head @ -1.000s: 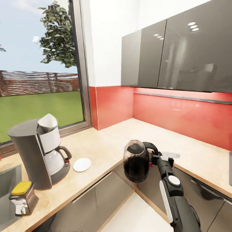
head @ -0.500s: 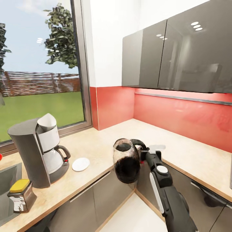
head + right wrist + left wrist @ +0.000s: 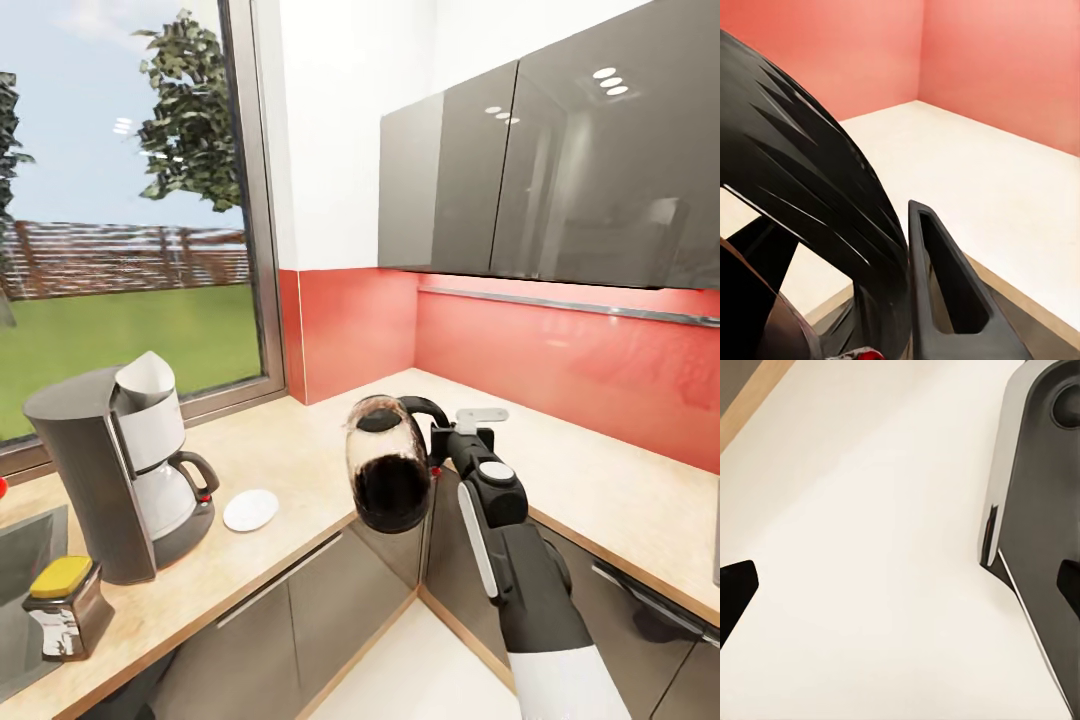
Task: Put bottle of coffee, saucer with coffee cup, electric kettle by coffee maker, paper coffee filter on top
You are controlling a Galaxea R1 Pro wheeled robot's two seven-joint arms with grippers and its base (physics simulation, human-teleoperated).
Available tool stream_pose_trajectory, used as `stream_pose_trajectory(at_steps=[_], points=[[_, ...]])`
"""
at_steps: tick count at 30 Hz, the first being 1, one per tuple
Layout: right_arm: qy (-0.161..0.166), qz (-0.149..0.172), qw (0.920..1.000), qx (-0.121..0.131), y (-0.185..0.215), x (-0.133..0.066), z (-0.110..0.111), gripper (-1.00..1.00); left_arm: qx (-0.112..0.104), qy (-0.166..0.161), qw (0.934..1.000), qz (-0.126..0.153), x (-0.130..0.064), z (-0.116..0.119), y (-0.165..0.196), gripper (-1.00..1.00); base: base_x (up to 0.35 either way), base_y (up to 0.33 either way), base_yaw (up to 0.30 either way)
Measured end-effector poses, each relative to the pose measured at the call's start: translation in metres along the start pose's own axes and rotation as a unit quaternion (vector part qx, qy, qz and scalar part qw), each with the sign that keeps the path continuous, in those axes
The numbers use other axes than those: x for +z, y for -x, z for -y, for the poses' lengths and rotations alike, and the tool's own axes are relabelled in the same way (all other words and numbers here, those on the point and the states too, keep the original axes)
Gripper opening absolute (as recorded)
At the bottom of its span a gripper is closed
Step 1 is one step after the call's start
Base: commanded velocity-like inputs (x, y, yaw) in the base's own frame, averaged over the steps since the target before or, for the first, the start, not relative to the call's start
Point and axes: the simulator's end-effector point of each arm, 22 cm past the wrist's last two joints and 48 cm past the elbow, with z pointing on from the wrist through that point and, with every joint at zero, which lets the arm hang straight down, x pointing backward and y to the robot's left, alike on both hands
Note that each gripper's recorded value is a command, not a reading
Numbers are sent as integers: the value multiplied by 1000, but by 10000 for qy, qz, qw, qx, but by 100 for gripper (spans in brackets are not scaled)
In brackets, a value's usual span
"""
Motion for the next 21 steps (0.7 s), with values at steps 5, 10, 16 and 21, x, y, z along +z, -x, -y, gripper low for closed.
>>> stream_pose_trajectory(at_steps=[5,10,16,21], points=[[-2,-6,10000,2,-1,0,0,-100,-4,7,10000,-11,0,-1,-1,100,0,0,176],[7,-1,10000,5,-1,0,-1,-100,24,39,10000,-79,0,-6,-13,100,0,0,272],[7,-1,10000,4,-1,0,-1,-100,45,42,9999,-105,0,-7,-17,100,0,0,278],[5,2,10000,2,0,0,0,-100,43,46,9999,-102,0,-8,-17,100,0,0,278]])
